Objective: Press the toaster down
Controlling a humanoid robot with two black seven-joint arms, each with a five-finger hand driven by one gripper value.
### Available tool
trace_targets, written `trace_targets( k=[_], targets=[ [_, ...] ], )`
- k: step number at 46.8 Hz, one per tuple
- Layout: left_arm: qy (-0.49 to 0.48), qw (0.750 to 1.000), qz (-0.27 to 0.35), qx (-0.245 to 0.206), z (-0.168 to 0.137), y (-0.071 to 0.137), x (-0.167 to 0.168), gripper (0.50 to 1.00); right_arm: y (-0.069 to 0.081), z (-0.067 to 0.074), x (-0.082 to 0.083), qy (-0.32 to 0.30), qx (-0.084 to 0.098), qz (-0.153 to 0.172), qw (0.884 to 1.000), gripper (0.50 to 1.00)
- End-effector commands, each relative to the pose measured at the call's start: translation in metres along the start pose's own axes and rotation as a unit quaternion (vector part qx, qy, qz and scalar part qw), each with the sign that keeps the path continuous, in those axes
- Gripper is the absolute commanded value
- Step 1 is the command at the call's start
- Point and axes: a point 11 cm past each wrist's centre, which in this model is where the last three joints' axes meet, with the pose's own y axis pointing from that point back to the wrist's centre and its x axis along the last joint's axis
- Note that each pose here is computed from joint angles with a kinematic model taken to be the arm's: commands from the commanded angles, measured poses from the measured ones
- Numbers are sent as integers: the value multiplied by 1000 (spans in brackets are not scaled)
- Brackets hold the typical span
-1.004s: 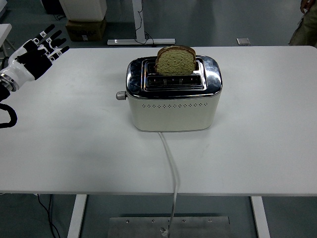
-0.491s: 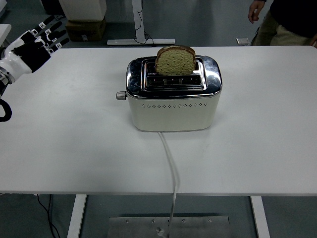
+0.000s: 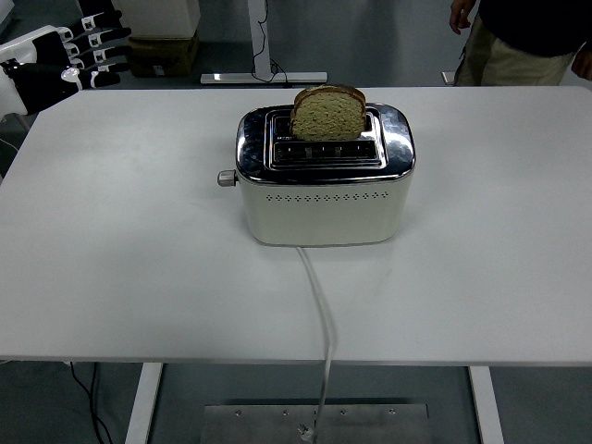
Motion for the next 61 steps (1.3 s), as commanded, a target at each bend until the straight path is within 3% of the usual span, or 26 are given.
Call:
trace_targets(
  k=[1,13,20,39,44,61],
  targets=[
    [-49,998,-20,22,7,-1,-7,1000,0,0,0,0,1,0,1000,998],
    [-211,972,-52,88,13,1,-22,1000,0,0,0,0,0,0,1000,998],
    [-256,959,-59,110,9,1,-26,1000,0,0,0,0,0,0,1000,1000],
    [-321,927,-93,171,-24,-4,-40,1000,0,-1,0,1,1,0,1000,998],
    [-324,921,-116,184,-41,-15,-52,1000,0,-3,0,1,2,0,1000,1000],
    [-320,914,-161,189,-66,-36,-82,1000,0,-3,0,1,3,0,1000,998]
  ],
)
